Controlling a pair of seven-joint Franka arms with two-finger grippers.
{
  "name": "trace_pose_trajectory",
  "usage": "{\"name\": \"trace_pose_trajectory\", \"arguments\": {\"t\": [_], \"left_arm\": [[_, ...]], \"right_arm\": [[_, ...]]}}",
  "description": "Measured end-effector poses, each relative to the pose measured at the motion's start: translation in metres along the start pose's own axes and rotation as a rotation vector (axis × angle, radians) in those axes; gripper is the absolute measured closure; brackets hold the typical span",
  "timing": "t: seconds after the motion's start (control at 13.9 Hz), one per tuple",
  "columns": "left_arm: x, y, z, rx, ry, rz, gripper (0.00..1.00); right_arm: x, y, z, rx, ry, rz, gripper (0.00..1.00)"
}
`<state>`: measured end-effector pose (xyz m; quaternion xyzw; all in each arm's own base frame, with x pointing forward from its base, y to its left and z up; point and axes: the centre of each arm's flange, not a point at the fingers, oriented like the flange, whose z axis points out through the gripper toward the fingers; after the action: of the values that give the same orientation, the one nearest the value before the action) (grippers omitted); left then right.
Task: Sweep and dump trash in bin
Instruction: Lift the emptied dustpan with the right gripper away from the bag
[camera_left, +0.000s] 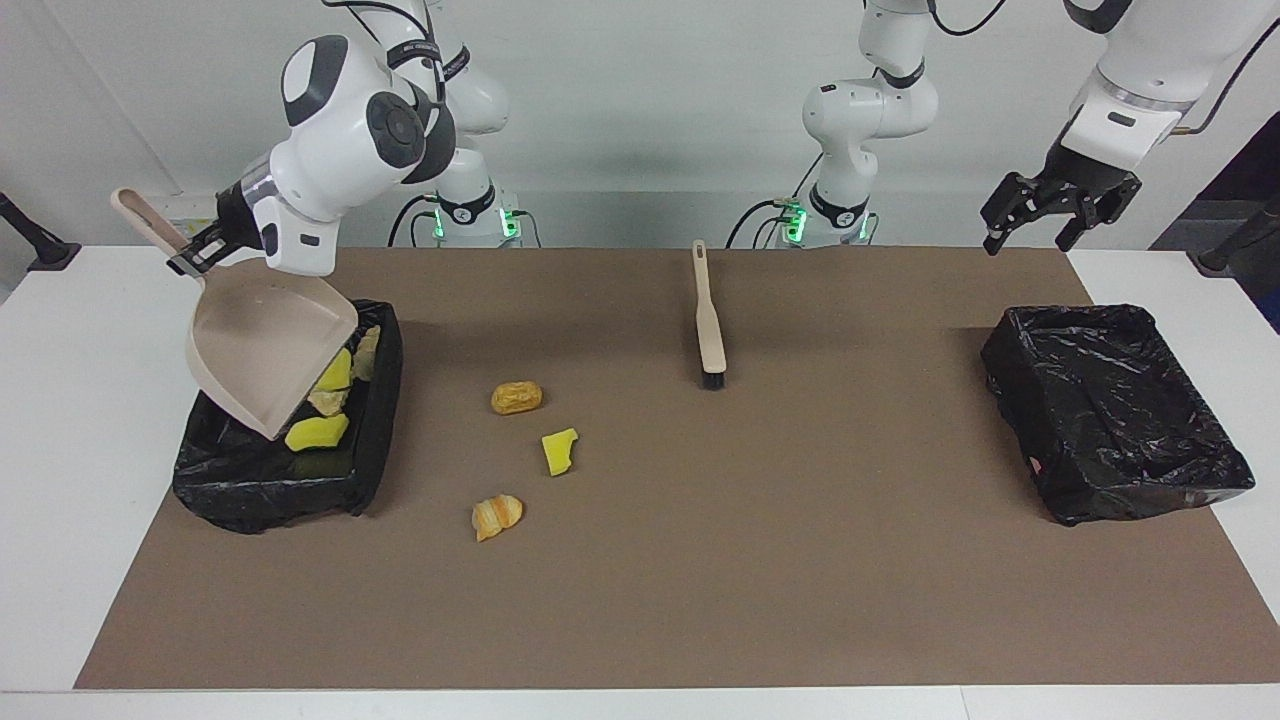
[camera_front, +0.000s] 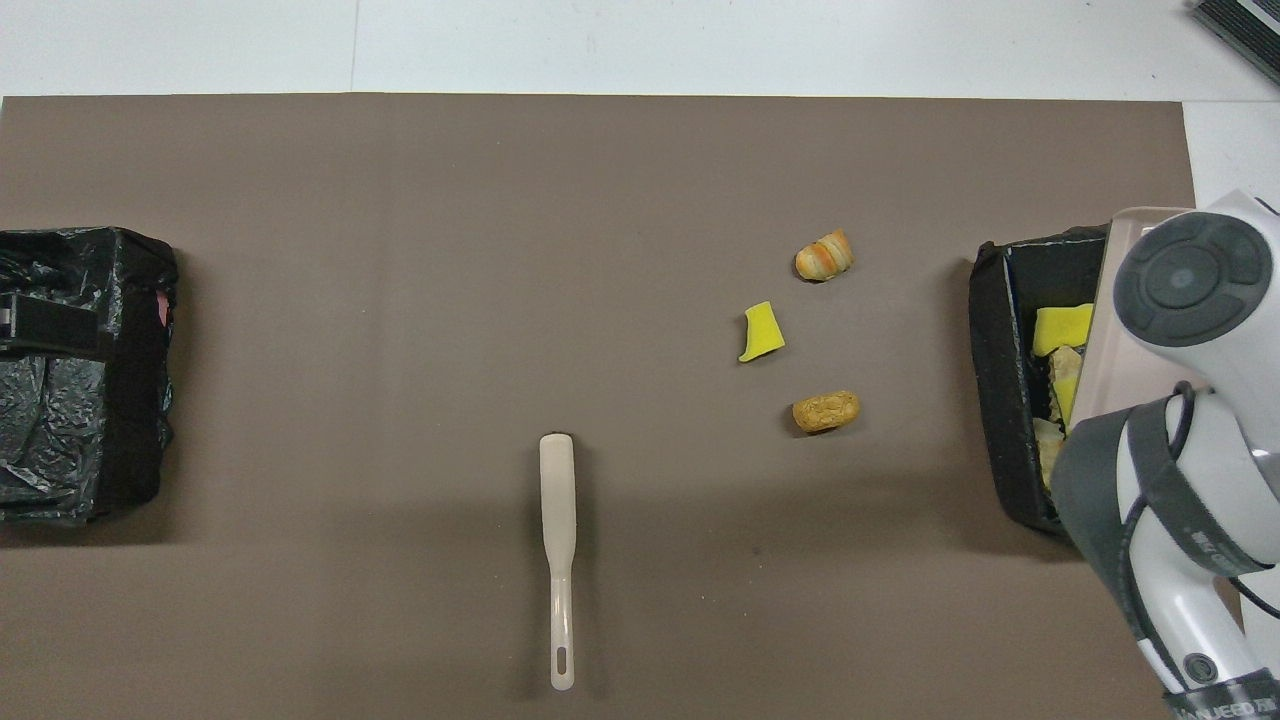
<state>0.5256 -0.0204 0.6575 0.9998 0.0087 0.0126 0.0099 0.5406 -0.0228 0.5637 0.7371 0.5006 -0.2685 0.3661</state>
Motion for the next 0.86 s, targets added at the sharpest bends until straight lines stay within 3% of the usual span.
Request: {"name": "trace_pose_trajectory", "arguments": {"t": [0.22, 0.43, 0.86], "left_arm": [[0.000, 0.000, 0.001, 0.000, -0.002, 0.000, 0.00], [0.000, 0.000, 0.002, 0.000, -0.004, 0.000, 0.00], [0.000, -0.001, 0.002, 0.000, -0.005, -0.001, 0.00]], "right_arm": [[0.010, -0.006, -0.008, 0.109, 0.156, 0.205, 0.69], [0.030, -0.010, -0.028, 0.169, 0.319, 0.336, 0.69], [0.079, -0.030, -0.102, 0.270, 0.470, 0.556, 0.69]]}}
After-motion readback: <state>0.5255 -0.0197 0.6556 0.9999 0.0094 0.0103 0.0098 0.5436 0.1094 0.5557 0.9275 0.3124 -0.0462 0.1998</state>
